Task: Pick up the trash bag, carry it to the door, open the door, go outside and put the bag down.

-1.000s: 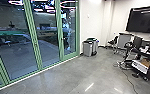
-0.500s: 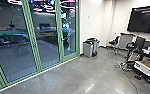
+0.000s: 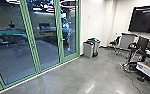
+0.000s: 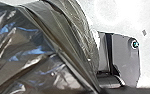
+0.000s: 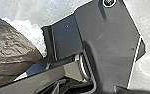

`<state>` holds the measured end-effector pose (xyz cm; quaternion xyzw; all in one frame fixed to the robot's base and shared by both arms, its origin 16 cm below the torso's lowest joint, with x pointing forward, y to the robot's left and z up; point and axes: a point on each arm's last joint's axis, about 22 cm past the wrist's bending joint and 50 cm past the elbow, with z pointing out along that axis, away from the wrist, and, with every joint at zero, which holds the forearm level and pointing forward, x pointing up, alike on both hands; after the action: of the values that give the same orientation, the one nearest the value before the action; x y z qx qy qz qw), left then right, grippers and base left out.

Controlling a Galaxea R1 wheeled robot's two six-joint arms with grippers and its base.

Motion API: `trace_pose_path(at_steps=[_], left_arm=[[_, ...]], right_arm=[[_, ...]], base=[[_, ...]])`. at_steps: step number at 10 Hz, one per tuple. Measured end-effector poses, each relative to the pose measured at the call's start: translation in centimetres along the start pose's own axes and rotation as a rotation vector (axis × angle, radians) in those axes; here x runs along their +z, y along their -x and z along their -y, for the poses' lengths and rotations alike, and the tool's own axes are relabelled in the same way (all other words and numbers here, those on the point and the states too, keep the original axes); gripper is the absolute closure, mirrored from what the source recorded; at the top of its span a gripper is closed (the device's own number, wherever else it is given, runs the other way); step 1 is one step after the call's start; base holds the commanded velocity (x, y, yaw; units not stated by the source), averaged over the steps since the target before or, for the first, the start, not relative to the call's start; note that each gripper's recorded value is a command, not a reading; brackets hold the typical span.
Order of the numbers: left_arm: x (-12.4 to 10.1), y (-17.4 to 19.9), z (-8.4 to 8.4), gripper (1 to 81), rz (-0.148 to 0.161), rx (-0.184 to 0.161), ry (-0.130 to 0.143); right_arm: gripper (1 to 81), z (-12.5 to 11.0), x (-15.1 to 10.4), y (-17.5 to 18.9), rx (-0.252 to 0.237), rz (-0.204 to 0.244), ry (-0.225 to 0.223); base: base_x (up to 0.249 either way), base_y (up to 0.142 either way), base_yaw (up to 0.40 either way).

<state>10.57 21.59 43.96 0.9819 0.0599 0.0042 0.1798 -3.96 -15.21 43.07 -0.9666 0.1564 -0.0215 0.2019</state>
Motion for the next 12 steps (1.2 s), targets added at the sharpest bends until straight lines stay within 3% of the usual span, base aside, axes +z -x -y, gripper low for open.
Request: trace_pose_path(at_steps=[6,8,10,12], left_arm=[[0.0,0.3,0.0,81.1,0.003,0.000,0.000],[-0.1,-1.4,-0.4,81.1,-0.017,0.006,0.003],[0.0,0.3,0.1,81.1,0.004,-0.001,-0.001],[0.0,-0.3,-0.1,81.1,-0.003,0.002,0.000]], right_arm=[[1.0,-0.1,0.0,0.3,0.000,0.004,0.002],[1.0,0.6,0.1,-1.5,-0.006,-0.020,-0.007],[1.0,0.1,0.0,0.2,-0.003,0.003,-0.001],[1.0,0.3,0.1,0.1,-0.003,0.002,-0.003]], base=[[0.160,0.000,0.000],[0.161,0.000,0.000],[0.162,0.000,0.000],[0.162,0.000,0.000]])
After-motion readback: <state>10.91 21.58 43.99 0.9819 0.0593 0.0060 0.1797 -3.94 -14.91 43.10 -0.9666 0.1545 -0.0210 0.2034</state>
